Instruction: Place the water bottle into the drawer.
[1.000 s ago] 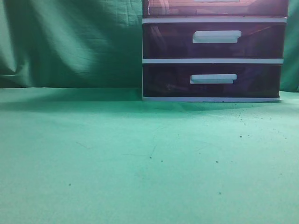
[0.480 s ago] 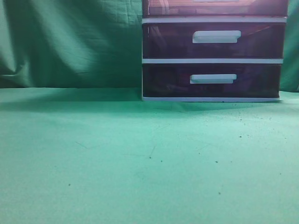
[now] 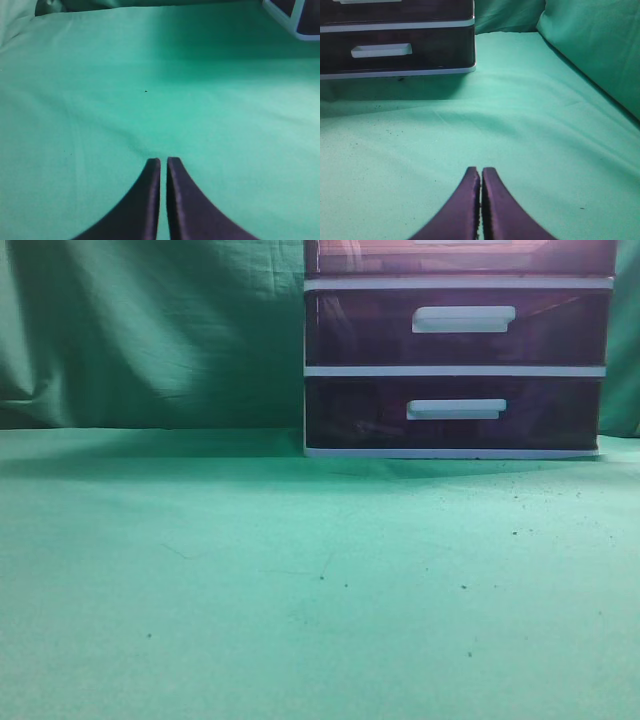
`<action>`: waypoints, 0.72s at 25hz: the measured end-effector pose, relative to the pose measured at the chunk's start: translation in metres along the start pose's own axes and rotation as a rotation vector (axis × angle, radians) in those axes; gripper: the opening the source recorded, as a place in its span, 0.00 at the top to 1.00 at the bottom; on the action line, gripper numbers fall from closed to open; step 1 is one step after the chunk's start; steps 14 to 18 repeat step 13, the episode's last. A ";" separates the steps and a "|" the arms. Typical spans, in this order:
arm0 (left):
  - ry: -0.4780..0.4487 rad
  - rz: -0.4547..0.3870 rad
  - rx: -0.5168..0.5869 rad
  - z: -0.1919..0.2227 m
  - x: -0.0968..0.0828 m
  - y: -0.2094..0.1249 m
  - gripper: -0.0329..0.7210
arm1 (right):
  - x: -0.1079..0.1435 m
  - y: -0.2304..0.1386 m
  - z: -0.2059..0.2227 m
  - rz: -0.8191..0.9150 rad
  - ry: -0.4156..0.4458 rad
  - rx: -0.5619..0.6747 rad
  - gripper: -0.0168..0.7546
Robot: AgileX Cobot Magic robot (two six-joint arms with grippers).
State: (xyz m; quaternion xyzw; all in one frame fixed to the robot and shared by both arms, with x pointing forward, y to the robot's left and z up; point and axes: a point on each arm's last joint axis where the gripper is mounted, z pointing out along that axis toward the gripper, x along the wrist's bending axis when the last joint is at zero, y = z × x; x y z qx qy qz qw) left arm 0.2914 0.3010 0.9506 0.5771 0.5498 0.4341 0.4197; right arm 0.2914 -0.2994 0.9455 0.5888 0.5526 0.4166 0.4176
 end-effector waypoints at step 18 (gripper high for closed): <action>0.001 0.001 0.000 0.000 0.000 0.000 0.96 | 0.000 0.000 0.000 0.002 0.000 0.000 0.98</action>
